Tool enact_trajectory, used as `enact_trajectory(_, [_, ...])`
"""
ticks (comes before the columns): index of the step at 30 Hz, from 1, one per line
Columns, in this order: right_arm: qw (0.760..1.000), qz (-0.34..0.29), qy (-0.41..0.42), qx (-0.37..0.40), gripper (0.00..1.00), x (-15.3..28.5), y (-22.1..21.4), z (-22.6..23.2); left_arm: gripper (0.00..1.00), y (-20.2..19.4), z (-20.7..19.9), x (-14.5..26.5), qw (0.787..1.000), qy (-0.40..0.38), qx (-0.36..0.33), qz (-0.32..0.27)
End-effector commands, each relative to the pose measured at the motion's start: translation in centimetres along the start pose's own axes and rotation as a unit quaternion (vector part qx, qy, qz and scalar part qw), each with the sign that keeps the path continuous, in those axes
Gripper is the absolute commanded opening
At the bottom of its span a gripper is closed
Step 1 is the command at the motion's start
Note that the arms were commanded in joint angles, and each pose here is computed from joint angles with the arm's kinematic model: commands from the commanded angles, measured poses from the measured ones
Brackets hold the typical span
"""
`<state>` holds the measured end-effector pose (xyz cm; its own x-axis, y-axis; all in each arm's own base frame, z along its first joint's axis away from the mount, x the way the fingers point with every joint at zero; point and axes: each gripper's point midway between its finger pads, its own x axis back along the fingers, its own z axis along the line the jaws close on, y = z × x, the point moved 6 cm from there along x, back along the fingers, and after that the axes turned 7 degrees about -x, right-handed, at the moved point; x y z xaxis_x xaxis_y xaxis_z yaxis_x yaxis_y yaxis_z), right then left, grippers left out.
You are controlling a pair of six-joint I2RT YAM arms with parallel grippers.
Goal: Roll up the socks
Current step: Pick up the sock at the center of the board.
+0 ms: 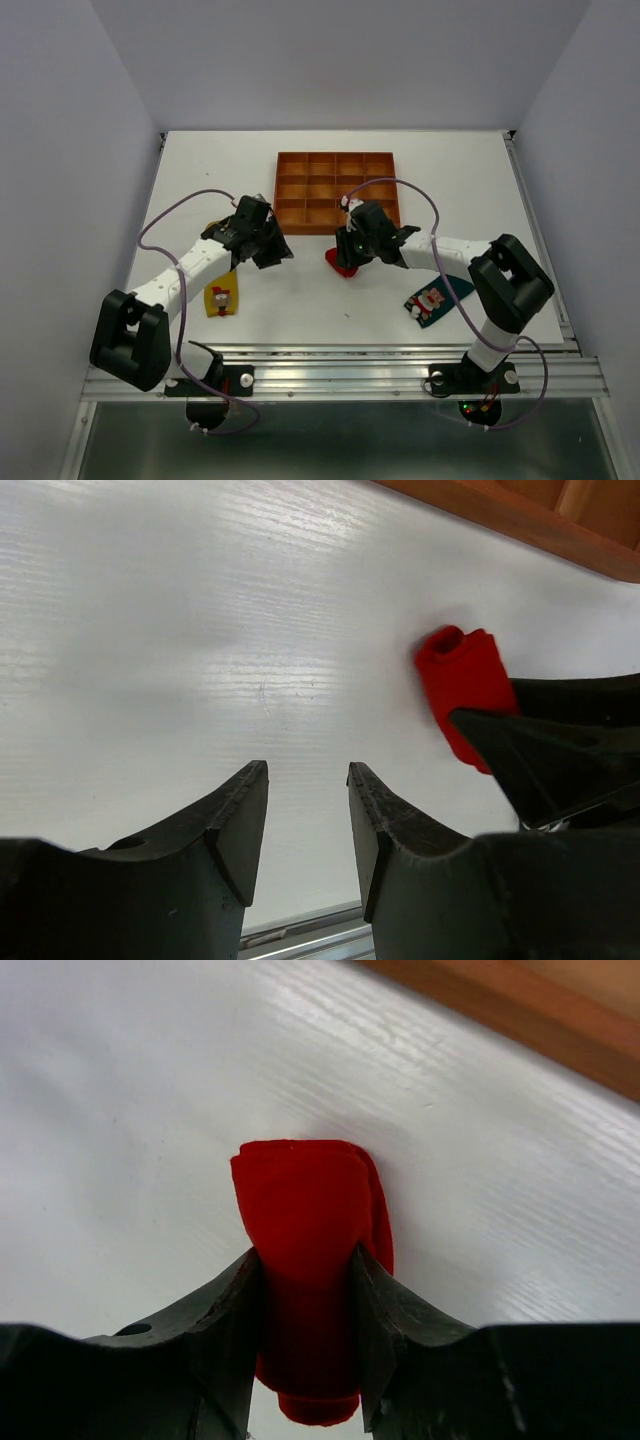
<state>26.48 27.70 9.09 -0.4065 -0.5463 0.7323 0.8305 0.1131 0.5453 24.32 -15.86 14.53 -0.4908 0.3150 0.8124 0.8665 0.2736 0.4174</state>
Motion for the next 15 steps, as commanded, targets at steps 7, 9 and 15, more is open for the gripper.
enact_trajectory(7, [0.994,-0.104,0.013,-0.029,0.01,6.0,6.5,-1.0,0.48,0.5,-0.1,0.8,1.0,-0.01,-0.002,-0.013])
enact_trajectory(9, [0.992,-0.122,0.009,-0.031,0.01,6.8,7.5,-1.4,0.48,0.7,-0.3,0.8,1.0,-0.012,-0.002,-0.014])
enact_trajectory(15, [0.983,-0.173,-0.048,-0.033,0.01,9.6,10.6,-4.6,0.48,1.2,-0.7,0.5,1.0,-0.015,-0.002,-0.012])
